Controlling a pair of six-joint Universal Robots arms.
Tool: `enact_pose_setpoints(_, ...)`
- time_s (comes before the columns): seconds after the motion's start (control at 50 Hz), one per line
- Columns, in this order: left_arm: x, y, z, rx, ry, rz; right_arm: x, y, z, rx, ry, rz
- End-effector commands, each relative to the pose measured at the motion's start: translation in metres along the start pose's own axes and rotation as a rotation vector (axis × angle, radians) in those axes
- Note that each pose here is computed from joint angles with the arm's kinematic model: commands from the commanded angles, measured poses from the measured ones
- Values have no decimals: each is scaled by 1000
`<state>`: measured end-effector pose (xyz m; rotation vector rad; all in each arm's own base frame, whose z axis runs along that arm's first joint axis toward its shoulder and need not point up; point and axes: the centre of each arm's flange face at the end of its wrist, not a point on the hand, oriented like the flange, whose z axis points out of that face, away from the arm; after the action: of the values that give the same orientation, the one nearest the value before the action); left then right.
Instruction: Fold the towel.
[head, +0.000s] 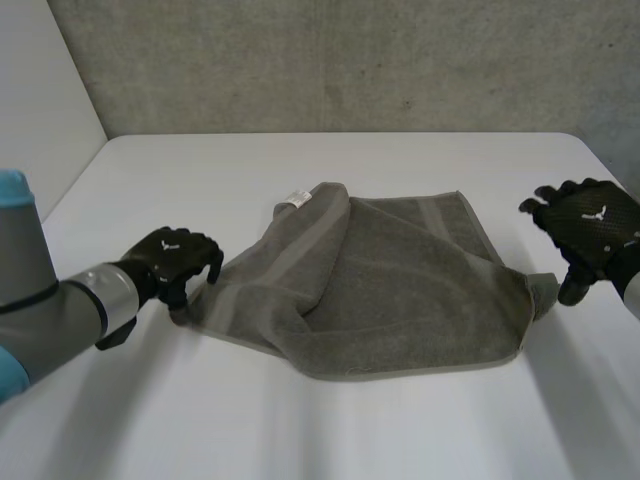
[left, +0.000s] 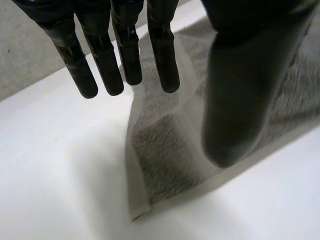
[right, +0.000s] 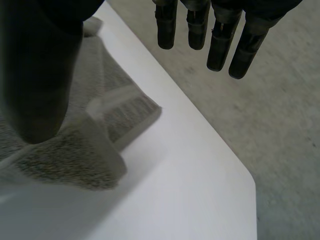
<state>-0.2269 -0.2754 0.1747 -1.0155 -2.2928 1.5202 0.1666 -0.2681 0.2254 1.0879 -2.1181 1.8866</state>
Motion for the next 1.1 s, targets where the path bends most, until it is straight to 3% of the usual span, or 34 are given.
enact_pose_setpoints(0.02,0,22,6,54,-49,230,-16,14,-14,-1,-87,-124)
enact_pose_setpoints(0.12,-2,28,15,122,-94,337,-23,26,-19,-27,-113,-184)
enact_pose_setpoints(0.28,-1,35,33,159,-105,367,-26,31,-20,-38,-114,-179)
enact_pose_setpoints(1.1,0,49,47,75,-25,317,-24,39,-17,-42,-90,-170)
